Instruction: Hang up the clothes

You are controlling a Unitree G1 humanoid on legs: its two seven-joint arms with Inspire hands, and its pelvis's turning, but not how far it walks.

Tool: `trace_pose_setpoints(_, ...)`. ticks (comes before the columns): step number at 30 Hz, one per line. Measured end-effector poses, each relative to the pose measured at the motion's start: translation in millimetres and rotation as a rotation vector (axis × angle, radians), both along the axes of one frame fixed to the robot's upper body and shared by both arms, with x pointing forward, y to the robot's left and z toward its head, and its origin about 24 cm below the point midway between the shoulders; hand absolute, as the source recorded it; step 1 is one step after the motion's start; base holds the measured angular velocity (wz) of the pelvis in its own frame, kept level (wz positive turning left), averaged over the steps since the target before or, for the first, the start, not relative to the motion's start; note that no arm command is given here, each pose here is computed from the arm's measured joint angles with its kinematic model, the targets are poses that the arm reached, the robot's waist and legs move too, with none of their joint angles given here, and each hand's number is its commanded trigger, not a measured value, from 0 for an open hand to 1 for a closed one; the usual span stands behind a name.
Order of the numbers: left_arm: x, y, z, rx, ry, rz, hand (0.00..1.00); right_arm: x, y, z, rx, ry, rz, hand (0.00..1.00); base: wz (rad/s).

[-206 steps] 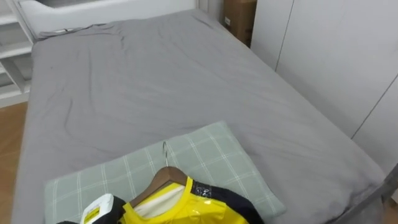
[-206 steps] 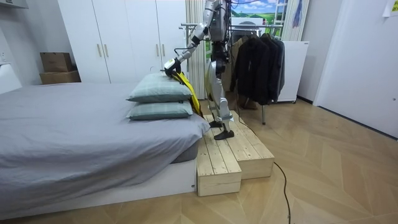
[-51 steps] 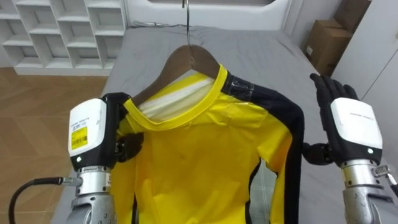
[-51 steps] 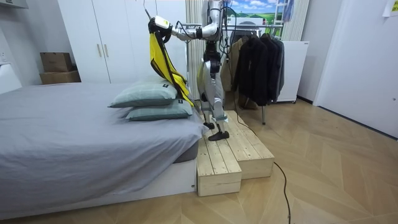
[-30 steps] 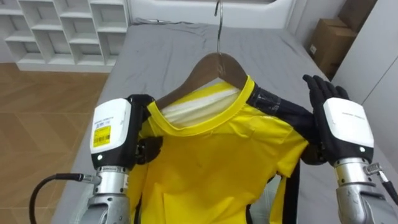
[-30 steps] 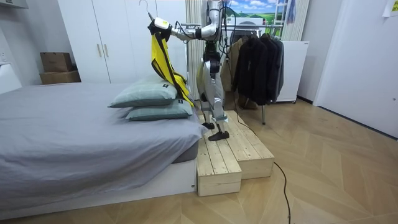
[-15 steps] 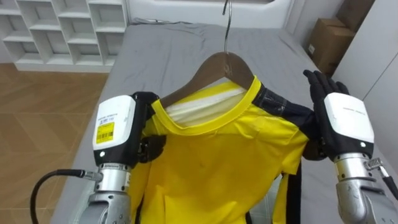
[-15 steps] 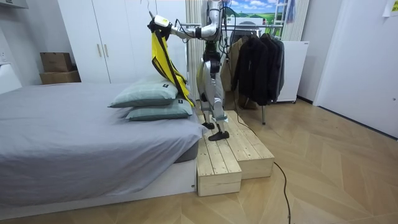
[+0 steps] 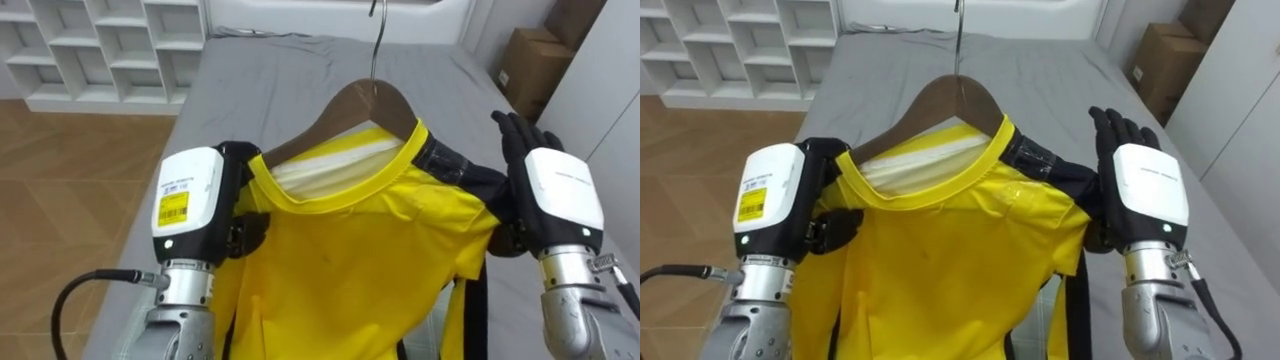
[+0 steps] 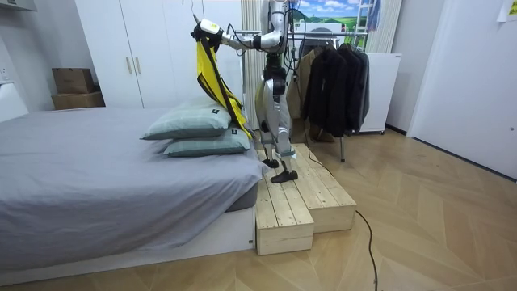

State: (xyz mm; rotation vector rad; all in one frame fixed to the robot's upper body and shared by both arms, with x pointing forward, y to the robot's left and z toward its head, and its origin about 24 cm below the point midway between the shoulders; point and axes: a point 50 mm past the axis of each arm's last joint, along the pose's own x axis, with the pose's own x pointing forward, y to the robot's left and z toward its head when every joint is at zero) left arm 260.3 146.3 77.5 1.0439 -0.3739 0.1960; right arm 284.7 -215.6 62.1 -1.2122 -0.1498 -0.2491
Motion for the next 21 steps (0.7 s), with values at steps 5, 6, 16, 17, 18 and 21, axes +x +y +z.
trace_pose_setpoints(5, 0, -1.9, -2, 0.002, 0.013, 0.002, 1.0, 0, 1, -2, 0.002, 0.014, -0.003, 0.0, 0.0)
trace_pose_setpoints(6, 0, -2.2, -2, 0.001, 0.016, 0.002, 1.0, 0, 1, -3, 0.003, 0.018, -0.005, 0.0, 0.0)
trace_pose_setpoints(16, 0, -3.4, -4, 0.002, 0.038, 0.008, 1.0, 0, 13, -8, 0.049, 0.032, 0.005, 0.0, 0.0)
trace_pose_setpoints(17, 0, -3.8, -4, 0.003, 0.045, 0.008, 1.0, 0, 16, -9, 0.056, 0.033, 0.008, 0.0, 0.0)
trace_pose_setpoints(18, 0, -3.7, -5, 0.004, 0.049, 0.009, 1.0, 0, 17, -9, 0.061, 0.034, 0.007, 0.0, 0.0)
trace_pose_setpoints(21, 0, -3.9, -6, 0.008, 0.062, 0.011, 1.0, 0, 22, -12, 0.094, 0.043, -0.004, 0.0, 0.0)
